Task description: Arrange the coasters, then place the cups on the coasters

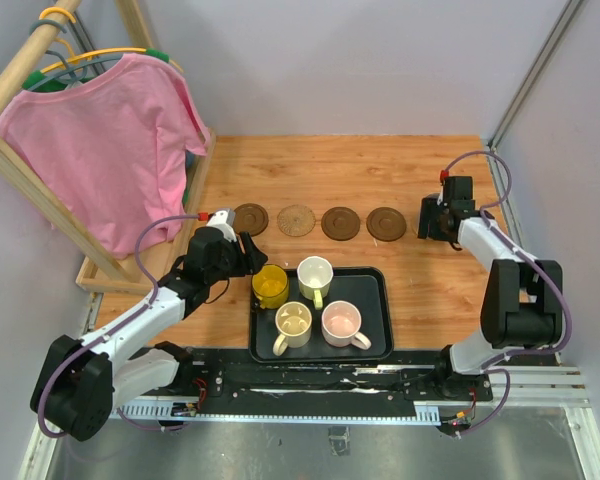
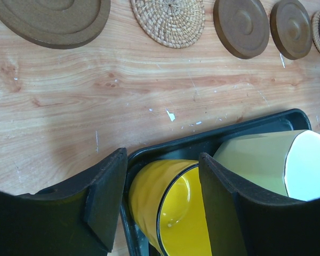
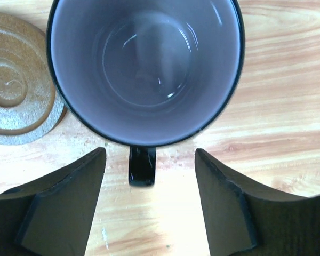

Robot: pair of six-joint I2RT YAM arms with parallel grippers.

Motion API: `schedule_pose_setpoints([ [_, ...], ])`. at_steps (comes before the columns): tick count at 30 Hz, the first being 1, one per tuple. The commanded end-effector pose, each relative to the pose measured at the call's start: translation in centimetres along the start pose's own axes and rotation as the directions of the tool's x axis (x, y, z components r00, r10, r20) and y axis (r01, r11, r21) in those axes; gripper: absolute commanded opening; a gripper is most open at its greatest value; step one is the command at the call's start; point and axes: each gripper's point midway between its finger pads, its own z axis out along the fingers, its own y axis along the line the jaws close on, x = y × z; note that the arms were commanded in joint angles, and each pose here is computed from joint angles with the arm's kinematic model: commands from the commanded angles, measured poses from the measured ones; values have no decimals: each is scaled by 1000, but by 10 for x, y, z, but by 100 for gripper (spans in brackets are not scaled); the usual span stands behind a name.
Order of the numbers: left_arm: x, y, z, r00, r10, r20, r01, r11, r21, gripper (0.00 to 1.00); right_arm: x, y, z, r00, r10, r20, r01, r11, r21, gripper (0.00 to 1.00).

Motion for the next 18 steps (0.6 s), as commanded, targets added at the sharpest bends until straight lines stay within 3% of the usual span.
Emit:
schedule_pose_setpoints([
  [1,-10,-6,-3,999,18,42,-19,1000,18,61,2,-7,-21,998,56,37,-57,998,18,72],
  [6,-13,-6,-5,998,23,55,-24,1000,17,61,9,2,-47,991,97,89,-96,995,-14,82],
  [13,-14,-6,-4,998,25,59,-26,1000,17,61,28,26,-85,990,52,134,-49,998,-29,79],
  [15,-16,-6,-5,998,25,64,-26,1000,14,62,36,41,-96,990,9,141,-2,998,-56,72],
  [18,-18,-6,-4,997,25,68,-26,1000,13,64,51,66,-105,990,-42,132,59,990,-125,46],
])
